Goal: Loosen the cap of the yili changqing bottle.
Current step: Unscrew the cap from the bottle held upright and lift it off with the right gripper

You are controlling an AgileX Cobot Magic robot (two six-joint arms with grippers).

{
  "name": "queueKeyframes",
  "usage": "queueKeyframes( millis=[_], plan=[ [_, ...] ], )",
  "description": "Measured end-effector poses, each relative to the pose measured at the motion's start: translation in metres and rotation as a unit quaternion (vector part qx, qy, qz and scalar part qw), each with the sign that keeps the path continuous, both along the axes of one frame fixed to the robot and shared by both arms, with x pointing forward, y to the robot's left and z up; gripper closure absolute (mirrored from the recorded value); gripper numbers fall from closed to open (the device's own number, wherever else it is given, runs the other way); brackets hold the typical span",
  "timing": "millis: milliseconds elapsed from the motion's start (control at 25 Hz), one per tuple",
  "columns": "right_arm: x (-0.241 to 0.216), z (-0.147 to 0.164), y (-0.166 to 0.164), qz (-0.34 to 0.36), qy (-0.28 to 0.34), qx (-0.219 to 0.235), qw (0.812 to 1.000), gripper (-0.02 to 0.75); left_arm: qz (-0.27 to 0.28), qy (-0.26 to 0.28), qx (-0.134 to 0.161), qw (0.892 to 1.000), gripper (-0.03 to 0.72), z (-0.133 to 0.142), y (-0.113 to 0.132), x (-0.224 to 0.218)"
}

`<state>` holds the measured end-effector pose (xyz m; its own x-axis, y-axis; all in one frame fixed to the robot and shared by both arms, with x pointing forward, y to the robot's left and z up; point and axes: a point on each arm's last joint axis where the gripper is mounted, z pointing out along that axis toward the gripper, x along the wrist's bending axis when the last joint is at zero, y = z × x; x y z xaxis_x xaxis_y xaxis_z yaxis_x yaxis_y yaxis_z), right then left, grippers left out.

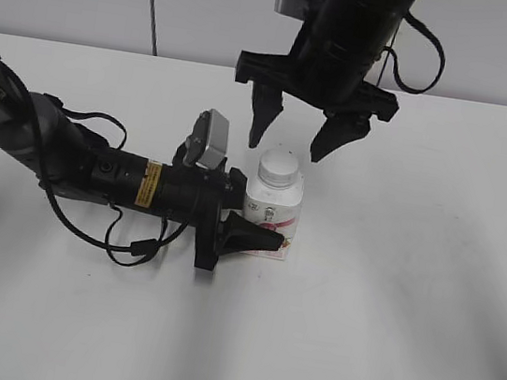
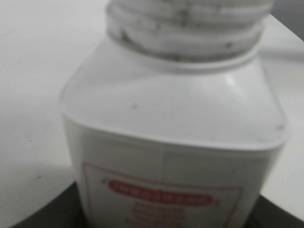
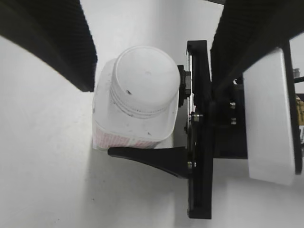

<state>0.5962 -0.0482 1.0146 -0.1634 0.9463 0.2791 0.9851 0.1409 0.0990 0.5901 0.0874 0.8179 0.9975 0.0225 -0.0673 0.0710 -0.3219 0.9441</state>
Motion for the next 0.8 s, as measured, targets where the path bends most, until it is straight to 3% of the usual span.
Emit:
queueKeyframes(
  millis=[680,800],
  plan=[
    [0.004,-0.031,0.006,-0.033,0.051,-0.009,0.998,0.154,0.001,0.001,0.0,1.0,0.302,0.0,0.0,0.0],
    [0.003,-0.035,0.005,-0.031,0.064,-0.015,0.997,0.183,0.001,0.001,0.0,1.0,0.302,0.0,0.0,0.0]
  ],
)
